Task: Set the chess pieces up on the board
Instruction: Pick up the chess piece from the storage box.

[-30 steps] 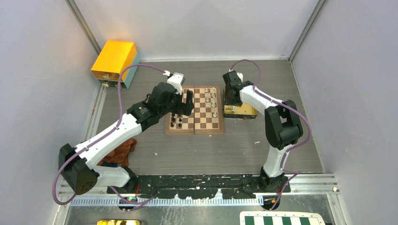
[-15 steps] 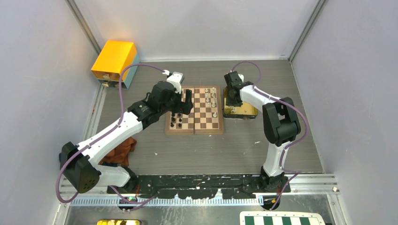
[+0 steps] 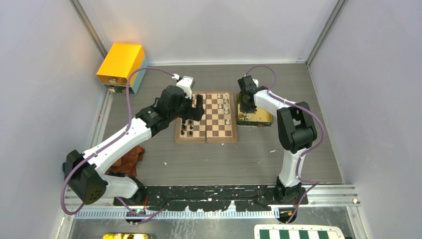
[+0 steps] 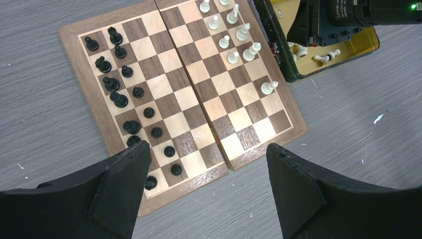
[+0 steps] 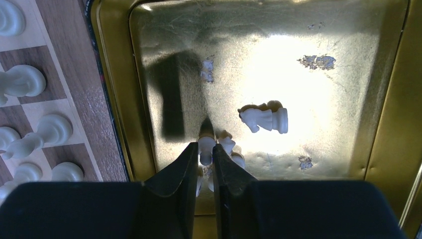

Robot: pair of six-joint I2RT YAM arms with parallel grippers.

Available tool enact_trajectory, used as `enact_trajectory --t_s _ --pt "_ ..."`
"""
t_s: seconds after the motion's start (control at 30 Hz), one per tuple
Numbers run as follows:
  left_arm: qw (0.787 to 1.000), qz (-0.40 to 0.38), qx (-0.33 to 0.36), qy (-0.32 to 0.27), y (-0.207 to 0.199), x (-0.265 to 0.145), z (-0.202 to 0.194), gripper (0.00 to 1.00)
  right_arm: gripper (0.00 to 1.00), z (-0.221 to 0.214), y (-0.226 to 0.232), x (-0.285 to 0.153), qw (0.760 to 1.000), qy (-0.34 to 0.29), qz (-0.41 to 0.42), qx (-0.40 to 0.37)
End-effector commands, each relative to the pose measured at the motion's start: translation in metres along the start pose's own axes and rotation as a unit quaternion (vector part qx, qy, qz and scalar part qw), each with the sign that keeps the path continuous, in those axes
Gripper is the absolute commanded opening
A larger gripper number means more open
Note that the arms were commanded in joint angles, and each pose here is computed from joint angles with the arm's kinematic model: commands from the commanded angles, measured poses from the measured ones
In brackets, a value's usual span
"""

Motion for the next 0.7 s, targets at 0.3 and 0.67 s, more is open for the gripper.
enact_trajectory --t_s 0.3,0.67 --pt "1.0 -0.007 -0.005 -0.027 0.001 -0.002 0.009 0.87 0.04 0.021 0.003 -0.012 0.999 -0.034 0.008 0.017" --pt "0.999 0.008 -0.014 -0.037 0.006 -0.012 0.011 0.87 0.01 0.04 -0.004 -0.053 0.997 -0.08 0.006 0.018"
Point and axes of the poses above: each gripper's point midway between its finger pads, its own x axis out along the fingers, its own y axis along the line the jaws close on, z = x × y, the point moved 5 cm from there along -x, back along the fingers, and after that the axes turned 1 degree about x, right-handed, at the moved point
